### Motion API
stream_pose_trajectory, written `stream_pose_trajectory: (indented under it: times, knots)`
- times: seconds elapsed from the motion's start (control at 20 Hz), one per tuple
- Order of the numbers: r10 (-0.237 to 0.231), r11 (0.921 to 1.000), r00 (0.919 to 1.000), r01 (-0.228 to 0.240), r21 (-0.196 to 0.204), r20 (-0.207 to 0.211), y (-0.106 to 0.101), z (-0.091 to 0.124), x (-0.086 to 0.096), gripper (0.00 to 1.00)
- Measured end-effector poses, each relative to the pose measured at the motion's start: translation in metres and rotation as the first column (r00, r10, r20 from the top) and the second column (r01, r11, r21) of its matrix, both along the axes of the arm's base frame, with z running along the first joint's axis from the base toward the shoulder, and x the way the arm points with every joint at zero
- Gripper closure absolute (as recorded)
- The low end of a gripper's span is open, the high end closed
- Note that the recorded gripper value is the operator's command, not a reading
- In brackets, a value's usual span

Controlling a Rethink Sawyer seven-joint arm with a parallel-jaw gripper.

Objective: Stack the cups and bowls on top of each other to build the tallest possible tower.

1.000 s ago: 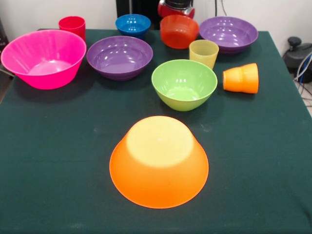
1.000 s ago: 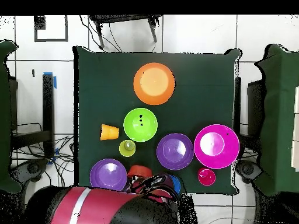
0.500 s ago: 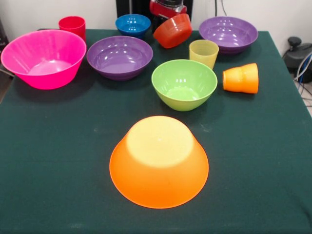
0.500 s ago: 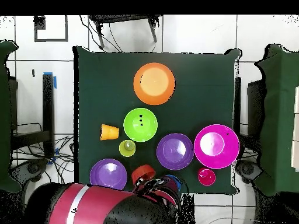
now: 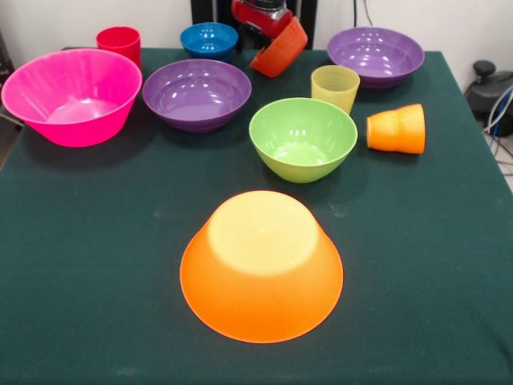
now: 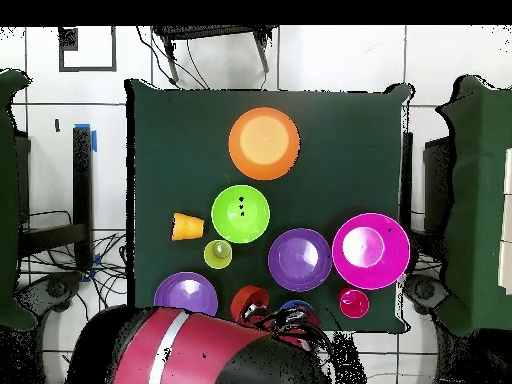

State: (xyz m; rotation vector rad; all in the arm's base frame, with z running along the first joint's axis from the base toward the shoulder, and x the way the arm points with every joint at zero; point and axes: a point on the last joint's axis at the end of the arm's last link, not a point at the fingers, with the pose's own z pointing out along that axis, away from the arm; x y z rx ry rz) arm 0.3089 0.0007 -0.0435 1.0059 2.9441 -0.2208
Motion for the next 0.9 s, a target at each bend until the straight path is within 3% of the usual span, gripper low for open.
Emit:
stream_pose_trajectory:
  times: [0.9]
  knots:
    - [-0.035,0.9989,0.9982,0.036,0.03,-0.049,0.014,0.003,0.019,0.0]
